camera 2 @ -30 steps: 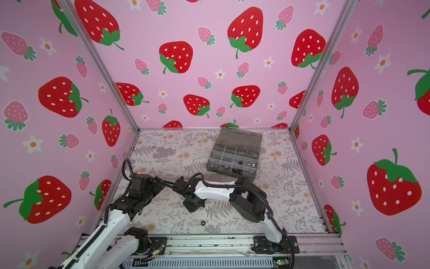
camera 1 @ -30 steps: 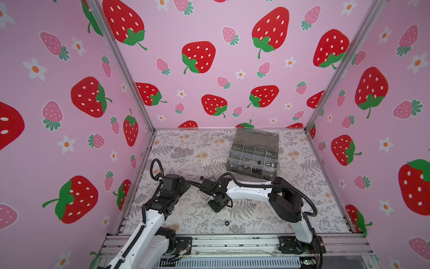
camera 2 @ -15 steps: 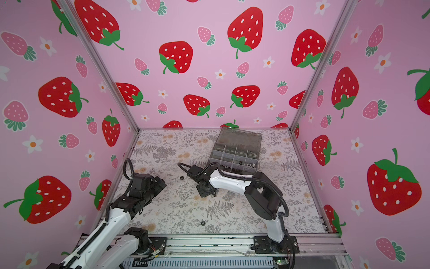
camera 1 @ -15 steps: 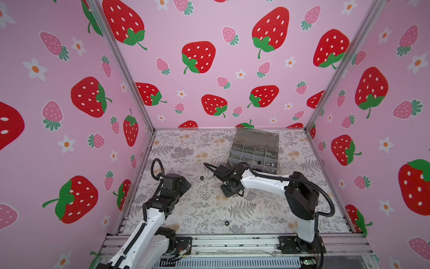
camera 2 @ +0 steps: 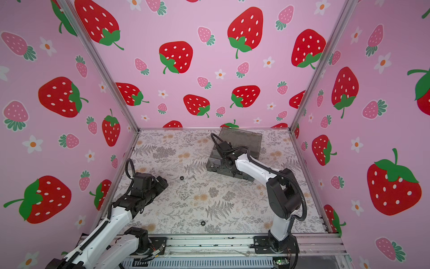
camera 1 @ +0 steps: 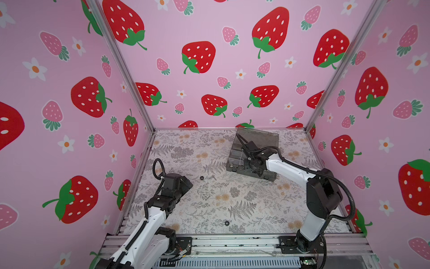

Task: Sort the screws and nuts into containers
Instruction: Place the nut into the container.

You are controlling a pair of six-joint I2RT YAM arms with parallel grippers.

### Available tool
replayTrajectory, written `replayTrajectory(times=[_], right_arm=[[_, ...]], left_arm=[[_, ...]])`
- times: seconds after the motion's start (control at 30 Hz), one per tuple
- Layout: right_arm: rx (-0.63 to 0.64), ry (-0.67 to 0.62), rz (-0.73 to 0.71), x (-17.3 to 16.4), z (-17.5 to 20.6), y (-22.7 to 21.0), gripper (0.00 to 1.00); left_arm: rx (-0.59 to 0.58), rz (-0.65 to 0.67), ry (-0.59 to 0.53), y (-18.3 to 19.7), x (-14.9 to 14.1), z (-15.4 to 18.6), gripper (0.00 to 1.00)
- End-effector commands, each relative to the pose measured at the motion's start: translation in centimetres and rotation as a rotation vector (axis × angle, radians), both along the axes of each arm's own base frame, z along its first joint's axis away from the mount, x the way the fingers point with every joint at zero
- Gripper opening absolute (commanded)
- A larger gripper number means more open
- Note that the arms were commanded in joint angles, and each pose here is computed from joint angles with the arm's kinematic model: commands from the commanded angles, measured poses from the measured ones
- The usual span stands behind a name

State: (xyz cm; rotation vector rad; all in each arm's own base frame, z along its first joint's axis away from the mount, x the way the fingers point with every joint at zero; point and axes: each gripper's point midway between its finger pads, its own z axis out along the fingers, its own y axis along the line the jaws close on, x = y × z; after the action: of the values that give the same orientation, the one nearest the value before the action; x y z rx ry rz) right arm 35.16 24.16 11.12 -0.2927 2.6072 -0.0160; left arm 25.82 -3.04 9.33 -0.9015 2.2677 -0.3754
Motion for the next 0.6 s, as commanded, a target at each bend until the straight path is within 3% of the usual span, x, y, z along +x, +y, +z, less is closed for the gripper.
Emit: replayTrajectory(times=[0.0, 0.57], right_arm=[[-0.027, -0.04, -0.03, 1.9, 0.6, -1.2, 0.0], [-0.04, -0.013, -0.101, 8.4, -1.9, -4.9, 0.0]], left_arm=[[-0.008, -0.008, -0.009, -0.1, 0.2, -0.1, 0.99], [-0.017, -0.041, 0.005, -0.7, 0.3, -0.5, 0.99]])
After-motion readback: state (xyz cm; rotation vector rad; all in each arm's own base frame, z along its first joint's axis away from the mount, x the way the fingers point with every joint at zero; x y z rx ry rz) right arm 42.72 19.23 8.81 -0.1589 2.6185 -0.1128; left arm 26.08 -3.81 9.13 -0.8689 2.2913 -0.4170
